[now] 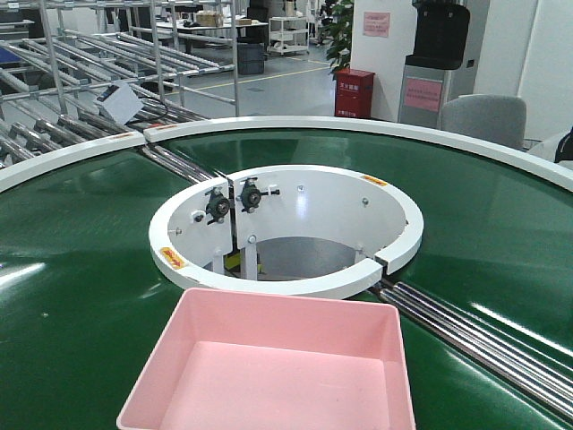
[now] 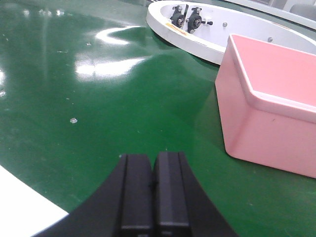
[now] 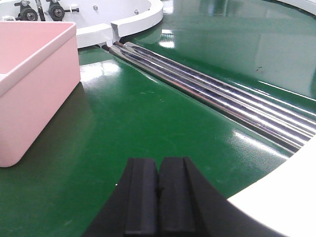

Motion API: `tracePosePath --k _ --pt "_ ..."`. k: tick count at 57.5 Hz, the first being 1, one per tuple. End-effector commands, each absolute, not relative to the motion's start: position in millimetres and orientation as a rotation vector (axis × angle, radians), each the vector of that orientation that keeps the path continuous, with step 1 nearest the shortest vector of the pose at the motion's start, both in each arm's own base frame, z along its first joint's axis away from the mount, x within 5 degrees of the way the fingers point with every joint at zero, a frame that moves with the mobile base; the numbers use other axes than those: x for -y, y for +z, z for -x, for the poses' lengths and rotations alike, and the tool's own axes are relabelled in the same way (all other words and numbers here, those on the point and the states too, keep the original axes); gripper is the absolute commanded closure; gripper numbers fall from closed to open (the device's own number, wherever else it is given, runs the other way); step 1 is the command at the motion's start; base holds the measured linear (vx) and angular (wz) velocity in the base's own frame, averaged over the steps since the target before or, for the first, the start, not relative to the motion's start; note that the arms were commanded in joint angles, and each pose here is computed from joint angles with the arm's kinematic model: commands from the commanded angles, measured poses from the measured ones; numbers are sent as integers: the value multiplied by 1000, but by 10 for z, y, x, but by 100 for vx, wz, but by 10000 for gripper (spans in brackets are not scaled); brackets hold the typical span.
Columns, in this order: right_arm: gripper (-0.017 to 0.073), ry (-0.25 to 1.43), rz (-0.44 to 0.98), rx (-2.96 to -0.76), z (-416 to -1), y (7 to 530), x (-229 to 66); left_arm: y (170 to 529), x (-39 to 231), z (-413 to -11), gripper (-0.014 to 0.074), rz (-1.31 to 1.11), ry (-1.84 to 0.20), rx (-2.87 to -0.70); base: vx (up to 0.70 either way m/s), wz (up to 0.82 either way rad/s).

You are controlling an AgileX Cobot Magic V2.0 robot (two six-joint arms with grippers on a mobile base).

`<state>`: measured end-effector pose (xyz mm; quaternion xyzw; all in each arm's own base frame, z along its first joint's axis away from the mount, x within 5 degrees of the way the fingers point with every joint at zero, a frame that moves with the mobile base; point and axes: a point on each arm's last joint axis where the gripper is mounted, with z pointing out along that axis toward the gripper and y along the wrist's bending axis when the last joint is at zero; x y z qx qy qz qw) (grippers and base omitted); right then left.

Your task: Grab pink bin and stack on right shelf

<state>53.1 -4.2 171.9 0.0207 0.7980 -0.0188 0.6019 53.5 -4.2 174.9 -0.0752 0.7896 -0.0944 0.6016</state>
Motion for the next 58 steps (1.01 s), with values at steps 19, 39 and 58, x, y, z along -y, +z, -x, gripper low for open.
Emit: tracePosePath --k 19,39,58 --pt "568 -54 -33 -1771 -549 1788 40 1847 32 -569 601 180 -228 -1696 0 0" --pt "568 -54 -33 -1769 -549 1790 40 2048 15 -573 601 170 -232 -1474 0 0" --pt "568 9 -69 -1682 -562 1867 22 2083 12 -570 601 168 -233 -1436 0 0"
